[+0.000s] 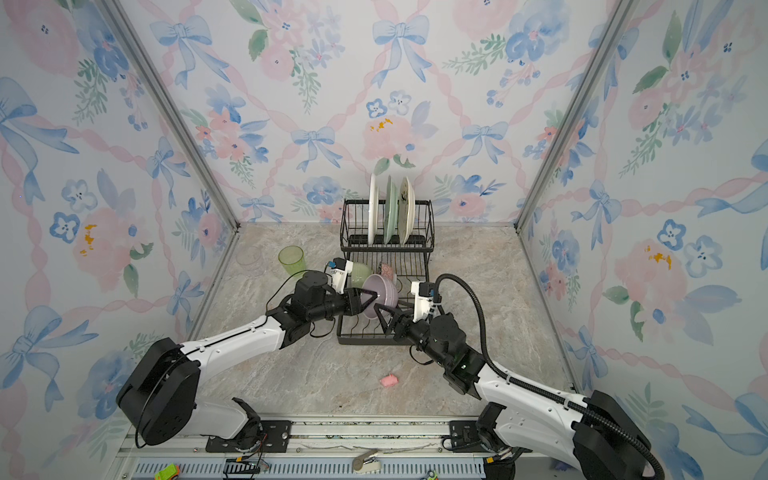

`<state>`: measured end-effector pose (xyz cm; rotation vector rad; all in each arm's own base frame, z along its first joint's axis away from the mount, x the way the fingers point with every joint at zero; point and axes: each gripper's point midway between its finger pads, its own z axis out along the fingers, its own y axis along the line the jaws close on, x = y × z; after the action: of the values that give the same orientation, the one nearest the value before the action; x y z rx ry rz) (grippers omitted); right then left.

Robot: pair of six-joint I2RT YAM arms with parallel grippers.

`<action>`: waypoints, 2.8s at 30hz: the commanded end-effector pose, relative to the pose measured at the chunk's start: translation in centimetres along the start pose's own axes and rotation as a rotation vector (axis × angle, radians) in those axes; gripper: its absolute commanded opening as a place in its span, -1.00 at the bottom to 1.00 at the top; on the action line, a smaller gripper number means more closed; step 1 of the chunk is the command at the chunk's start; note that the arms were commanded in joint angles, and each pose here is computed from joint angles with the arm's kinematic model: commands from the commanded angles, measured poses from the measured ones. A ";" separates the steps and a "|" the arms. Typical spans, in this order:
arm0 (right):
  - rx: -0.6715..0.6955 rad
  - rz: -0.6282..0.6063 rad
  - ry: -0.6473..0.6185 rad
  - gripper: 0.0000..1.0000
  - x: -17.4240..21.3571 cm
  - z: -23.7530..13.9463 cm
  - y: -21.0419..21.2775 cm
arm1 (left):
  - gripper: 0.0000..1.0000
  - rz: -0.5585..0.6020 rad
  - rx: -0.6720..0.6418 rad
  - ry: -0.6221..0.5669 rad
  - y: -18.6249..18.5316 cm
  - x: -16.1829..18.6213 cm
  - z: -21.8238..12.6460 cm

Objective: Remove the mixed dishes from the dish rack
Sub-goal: 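Lift the lavender bowl toward the left gripper while the left gripper closes on it, then open the right gripper while the left gripper carries the lavender bowl away, then lower the lavender bowl beside the green cup and open the left gripper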

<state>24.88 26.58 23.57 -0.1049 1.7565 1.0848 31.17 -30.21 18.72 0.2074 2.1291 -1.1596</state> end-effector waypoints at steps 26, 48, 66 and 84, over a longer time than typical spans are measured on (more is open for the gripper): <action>0.010 -0.196 -0.037 0.95 -1.4 0.2 3.2 | -1.00 0.014 -0.033 -0.083 0.3 -1.1 -2.6; 0.011 -0.295 -0.027 0.94 -2.6 1.0 4.4 | -1.00 0.004 -0.658 -0.333 12.3 -4.4 -18.5; 0.197 -0.231 0.127 0.94 -1.3 1.4 -1.0 | -1.00 -0.012 -1.012 -0.150 21.1 -2.8 -17.8; 0.233 -0.191 0.216 0.94 0.3 1.7 -3.4 | -1.00 -0.080 -0.971 0.021 25.7 -5.5 -12.8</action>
<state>27.54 25.85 20.60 -0.2579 2.0004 0.7280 38.97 -3.99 8.73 -0.3247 2.4926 -0.0464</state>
